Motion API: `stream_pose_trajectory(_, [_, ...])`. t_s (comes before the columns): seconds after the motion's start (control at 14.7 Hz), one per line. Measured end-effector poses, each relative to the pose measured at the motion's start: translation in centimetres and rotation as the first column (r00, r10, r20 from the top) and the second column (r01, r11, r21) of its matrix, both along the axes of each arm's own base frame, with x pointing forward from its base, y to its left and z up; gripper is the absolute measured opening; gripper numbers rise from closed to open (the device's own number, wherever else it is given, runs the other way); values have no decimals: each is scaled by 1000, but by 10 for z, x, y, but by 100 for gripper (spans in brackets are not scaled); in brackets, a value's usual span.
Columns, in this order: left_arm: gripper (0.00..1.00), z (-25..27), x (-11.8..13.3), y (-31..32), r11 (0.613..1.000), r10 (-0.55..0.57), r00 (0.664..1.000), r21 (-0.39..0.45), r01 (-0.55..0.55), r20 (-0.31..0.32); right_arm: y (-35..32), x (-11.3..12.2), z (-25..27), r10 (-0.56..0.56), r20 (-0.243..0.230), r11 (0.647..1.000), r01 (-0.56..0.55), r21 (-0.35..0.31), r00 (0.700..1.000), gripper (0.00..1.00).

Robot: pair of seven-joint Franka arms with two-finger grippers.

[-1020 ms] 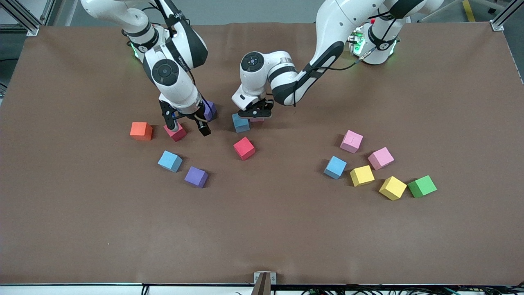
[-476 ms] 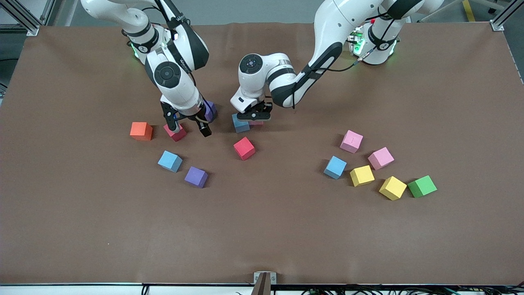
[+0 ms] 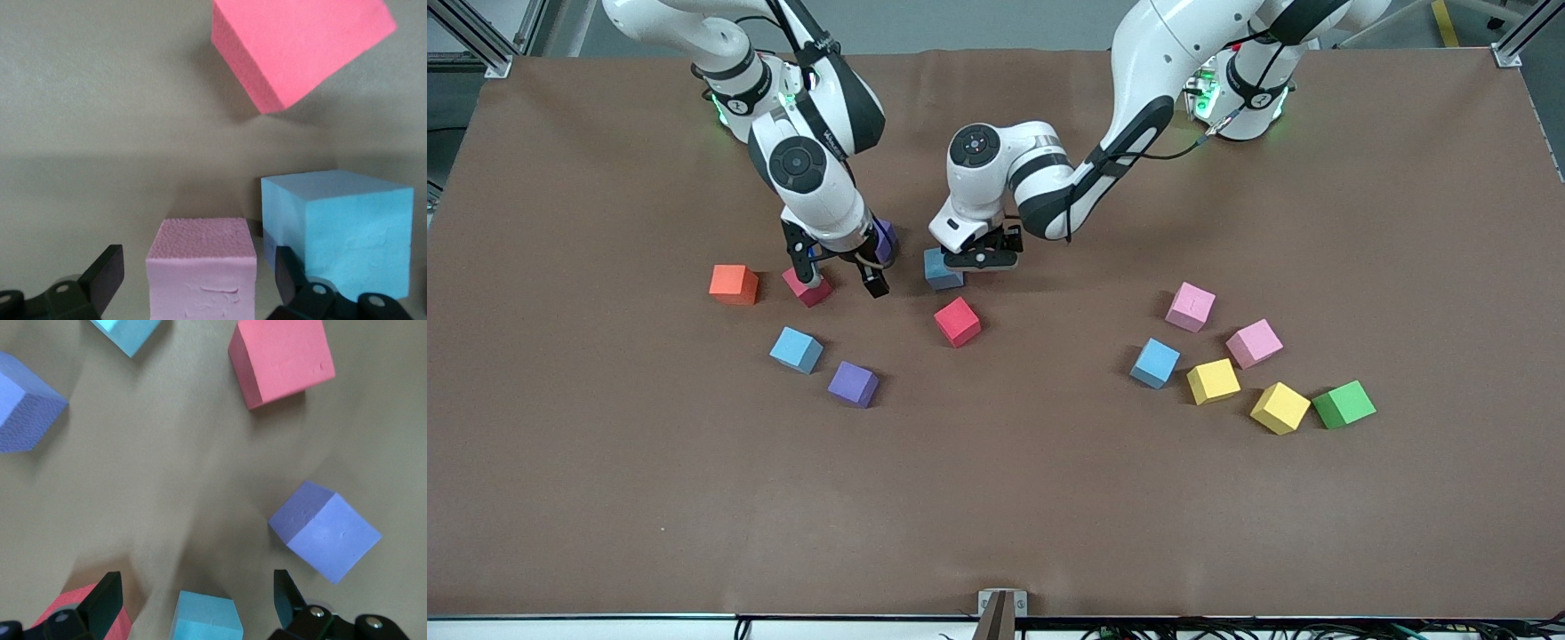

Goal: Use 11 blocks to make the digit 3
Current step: 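Lower the pink cube beside the cyan cube and open the left gripper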

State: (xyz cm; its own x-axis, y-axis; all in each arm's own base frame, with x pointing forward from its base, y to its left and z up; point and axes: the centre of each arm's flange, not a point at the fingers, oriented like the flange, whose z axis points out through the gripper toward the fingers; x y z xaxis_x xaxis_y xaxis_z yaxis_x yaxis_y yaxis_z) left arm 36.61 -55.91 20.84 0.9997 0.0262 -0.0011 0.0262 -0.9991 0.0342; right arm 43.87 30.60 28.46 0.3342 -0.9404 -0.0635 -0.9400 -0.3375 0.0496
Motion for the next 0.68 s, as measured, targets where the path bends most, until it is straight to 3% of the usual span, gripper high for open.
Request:
stream_pose_trajectory(0.41, [100, 24, 27, 14, 999, 24, 1000, 29, -24, 20, 29, -14, -43, -31, 3, 999, 31, -16, 1000, 100])
stream_pose_trajectory(0.68, [100, 59, 70, 43, 999, 51, 997, 14, -52, 63, 38, -11, -46, -133, 19, 991, 133, -8, 991, 100])
